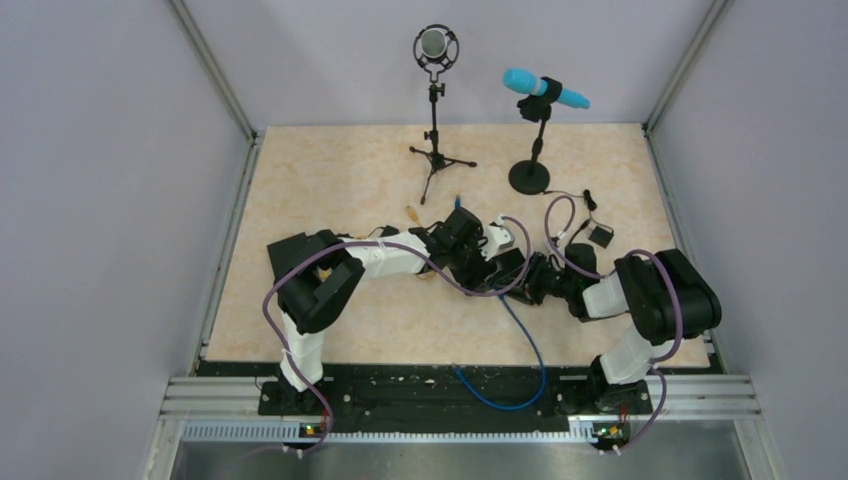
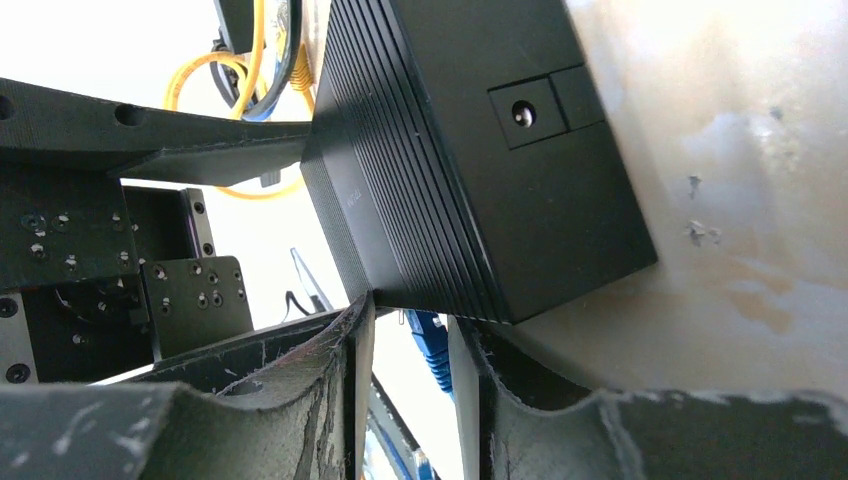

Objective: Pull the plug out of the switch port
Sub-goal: Pull the connector from the switch port.

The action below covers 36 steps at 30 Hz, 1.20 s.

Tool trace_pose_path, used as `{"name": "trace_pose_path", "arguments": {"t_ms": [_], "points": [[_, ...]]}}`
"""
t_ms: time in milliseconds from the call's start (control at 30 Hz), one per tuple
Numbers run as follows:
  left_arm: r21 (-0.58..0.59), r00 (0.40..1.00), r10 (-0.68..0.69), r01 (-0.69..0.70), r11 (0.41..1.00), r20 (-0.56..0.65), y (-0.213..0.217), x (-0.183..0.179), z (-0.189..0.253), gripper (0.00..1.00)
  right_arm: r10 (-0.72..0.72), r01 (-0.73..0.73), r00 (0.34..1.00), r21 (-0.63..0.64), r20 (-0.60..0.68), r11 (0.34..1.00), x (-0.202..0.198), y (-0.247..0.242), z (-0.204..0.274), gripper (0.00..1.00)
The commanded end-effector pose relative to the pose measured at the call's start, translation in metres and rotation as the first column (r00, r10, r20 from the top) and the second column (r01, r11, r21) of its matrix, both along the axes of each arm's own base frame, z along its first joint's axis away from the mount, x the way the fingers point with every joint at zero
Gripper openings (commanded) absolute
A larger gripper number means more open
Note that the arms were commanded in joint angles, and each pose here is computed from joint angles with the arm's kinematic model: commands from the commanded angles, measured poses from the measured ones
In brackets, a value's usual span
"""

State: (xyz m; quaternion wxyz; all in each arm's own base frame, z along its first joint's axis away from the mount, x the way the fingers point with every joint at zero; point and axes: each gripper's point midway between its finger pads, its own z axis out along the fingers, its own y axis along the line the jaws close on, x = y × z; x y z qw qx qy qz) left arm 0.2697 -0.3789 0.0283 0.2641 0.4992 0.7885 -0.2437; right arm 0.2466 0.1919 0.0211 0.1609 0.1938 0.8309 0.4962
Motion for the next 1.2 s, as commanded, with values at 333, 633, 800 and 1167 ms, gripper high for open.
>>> {"name": "trace_pose_path", "arguments": {"t_ms": [333,633,800,1167], "points": [[0.040,0.997,-0.023,0.026,0.999,-0.069,0.006,-0.017,-0.019,0.64,0.002,-0.014,0.996,-0.133,-0.090,0.991,-0.030,-0.012,-0.037,0.18],[0.040,0.997,-0.017,0.020,0.999,-0.069,0.008,-0.018,-0.017,0.64,0.015,-0.025,0.996,-0.119,-0.083,0.993,-0.028,-0.010,-0.034,0.38],[0.038,0.997,-0.021,0.023,0.999,-0.070,0.007,-0.018,-0.017,0.64,0.022,-0.031,0.997,-0.110,-0.079,0.993,-0.032,-0.009,-0.033,0.36],[0.036,0.997,-0.019,0.021,0.999,-0.070,0.006,-0.018,-0.016,0.64,0.038,-0.048,0.996,-0.119,-0.080,0.992,-0.035,-0.009,-0.036,0.22]]}}
